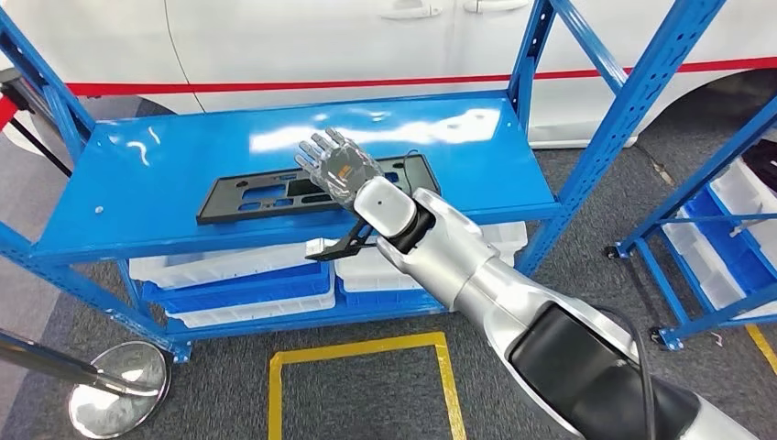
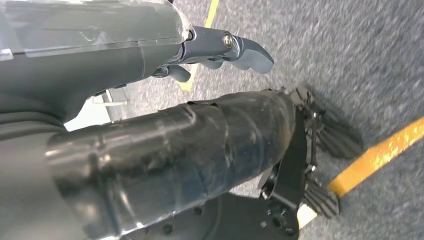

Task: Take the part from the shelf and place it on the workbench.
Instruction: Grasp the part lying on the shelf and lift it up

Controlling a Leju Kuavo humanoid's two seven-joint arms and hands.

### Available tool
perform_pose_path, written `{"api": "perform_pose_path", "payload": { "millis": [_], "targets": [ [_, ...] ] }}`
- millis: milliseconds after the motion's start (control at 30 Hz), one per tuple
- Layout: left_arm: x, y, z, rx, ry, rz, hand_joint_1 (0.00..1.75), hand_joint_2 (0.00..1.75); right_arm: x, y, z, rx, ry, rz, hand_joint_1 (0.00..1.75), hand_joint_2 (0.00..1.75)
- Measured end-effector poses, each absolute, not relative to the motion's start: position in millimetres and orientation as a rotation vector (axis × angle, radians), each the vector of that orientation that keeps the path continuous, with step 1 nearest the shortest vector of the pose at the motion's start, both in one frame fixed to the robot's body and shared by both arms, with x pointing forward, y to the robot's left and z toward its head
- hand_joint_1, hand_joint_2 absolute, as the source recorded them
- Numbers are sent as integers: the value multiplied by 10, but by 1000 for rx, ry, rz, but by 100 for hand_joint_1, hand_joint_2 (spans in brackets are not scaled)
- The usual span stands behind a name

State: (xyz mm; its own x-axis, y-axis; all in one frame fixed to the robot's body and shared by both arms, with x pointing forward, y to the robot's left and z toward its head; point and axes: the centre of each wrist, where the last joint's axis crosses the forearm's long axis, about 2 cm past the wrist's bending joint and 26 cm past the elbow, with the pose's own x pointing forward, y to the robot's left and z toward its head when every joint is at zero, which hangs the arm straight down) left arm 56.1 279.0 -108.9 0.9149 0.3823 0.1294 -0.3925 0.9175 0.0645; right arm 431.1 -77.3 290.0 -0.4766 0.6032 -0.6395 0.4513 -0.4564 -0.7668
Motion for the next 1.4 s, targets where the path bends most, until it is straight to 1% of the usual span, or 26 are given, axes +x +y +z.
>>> {"api": "perform_pose_path", "payload": {
  "millis": [400,567,800,1400],
  "targets": [
    [470,2815,-1102,88,-95,419,0,0,4288,-719,2875,-1515,-1581,2100,0,175],
    [523,2812,-1096,73,-110,409,0,0,4282,-658,2952,-1515,-1607,2101,0,175],
    [521,2816,-1096,72,-109,418,0,0,4292,-687,2880,-1469,-1568,2144,0,175],
    [533,2796,-1094,82,-142,397,0,0,4318,-692,2946,-1504,-1566,2118,0,175]
  ]
}}
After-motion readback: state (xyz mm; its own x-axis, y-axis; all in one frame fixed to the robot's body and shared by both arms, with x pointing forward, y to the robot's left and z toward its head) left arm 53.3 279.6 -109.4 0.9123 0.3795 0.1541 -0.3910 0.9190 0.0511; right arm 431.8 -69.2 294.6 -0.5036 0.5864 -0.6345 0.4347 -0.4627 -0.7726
